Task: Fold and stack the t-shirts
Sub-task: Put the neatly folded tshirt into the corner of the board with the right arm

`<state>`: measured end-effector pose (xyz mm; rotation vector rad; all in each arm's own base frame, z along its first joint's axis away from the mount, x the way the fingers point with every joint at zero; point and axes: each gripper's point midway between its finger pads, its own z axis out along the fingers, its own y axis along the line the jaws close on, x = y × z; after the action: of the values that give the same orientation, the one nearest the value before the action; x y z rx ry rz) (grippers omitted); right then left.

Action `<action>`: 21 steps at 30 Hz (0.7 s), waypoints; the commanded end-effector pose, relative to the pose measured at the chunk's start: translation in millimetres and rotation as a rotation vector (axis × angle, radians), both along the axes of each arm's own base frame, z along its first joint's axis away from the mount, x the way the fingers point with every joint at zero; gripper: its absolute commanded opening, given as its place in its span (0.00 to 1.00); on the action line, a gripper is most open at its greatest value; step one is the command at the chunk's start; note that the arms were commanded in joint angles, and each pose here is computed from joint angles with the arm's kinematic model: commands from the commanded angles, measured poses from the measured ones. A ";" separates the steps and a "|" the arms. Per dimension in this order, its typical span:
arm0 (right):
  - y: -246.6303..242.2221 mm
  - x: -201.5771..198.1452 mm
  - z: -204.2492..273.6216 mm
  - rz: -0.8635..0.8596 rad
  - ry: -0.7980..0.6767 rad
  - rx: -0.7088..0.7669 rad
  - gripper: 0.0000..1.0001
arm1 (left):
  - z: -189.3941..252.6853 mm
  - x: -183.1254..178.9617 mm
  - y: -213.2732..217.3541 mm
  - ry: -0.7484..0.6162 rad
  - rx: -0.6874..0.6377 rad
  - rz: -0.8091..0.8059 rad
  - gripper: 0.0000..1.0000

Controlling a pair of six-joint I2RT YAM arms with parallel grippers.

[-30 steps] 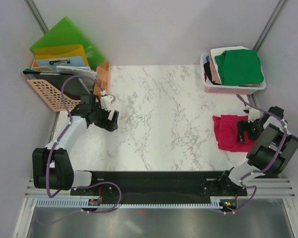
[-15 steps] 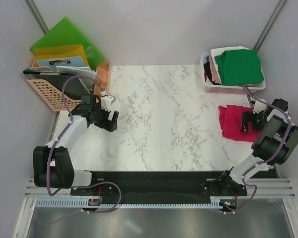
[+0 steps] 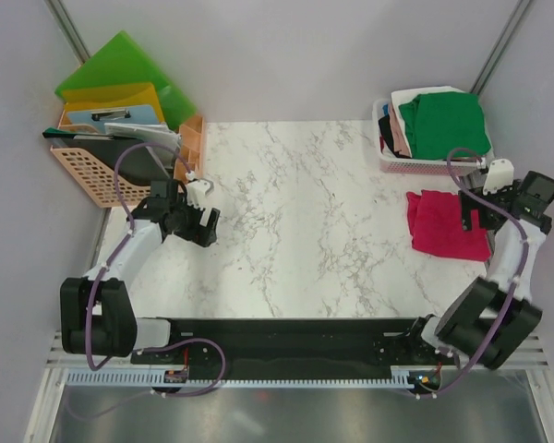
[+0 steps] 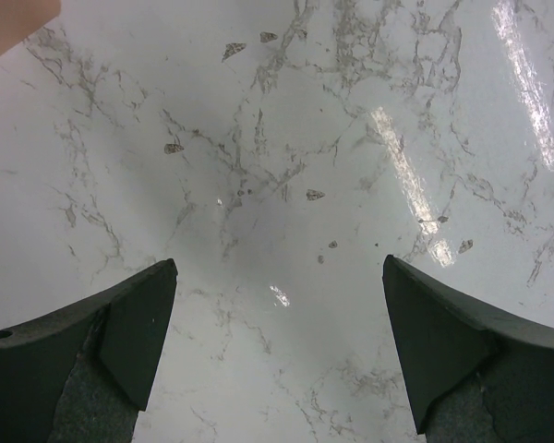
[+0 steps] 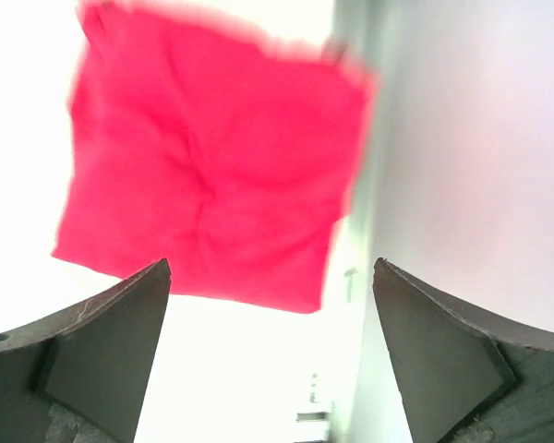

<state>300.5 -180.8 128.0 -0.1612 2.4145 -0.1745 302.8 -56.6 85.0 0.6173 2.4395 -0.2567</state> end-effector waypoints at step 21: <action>198.4 43.6 51.3 0.193 -0.430 0.373 0.98 | 89.6 23.6 20.4 -0.485 -0.119 0.332 1.00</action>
<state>313.4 41.4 147.8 -0.3497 2.2152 0.5219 320.6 -44.4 183.2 0.3631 2.0109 -0.1057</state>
